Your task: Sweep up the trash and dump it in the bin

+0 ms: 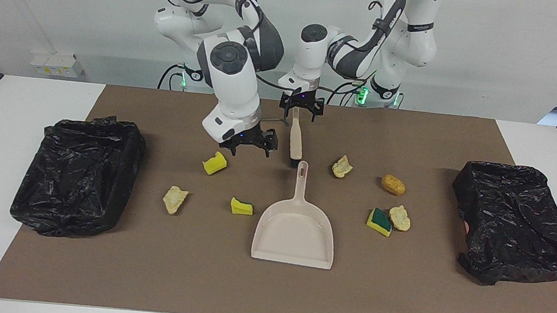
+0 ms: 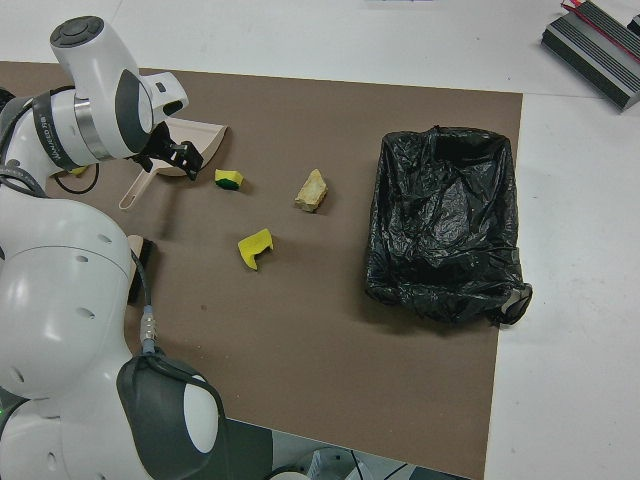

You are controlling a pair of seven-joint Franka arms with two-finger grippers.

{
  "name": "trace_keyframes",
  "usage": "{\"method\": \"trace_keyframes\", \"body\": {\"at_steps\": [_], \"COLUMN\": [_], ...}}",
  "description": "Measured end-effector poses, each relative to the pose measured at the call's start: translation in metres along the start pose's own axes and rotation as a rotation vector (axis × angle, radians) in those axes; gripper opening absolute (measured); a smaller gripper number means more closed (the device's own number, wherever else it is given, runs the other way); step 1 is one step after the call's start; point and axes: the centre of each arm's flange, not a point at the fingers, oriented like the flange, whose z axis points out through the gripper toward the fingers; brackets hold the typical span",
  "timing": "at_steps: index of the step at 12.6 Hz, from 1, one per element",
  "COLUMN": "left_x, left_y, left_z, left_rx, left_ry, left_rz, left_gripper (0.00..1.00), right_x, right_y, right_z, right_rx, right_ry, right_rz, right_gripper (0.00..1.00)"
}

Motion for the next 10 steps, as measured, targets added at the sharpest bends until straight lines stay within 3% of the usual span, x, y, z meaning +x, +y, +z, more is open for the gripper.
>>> {"method": "trace_keyframes", "body": {"at_steps": [6,10], "left_x": [-0.020,-0.010], "left_y": [0.006,0.008], "left_z": [0.030,0.018], "left_rx": [0.036,0.023], "left_ry": [-0.037,-0.025], "left_rz": [0.019,-0.002], "left_gripper": [0.96,0.90], "right_x": [0.018,0.024], "right_y": [-0.087,-0.101], "right_z": [0.068,0.106], "right_rx": [0.091,0.094], "right_ry": [0.068,0.076], "right_rz": [0.017,0.007], "right_gripper": [1.00,1.00]}}
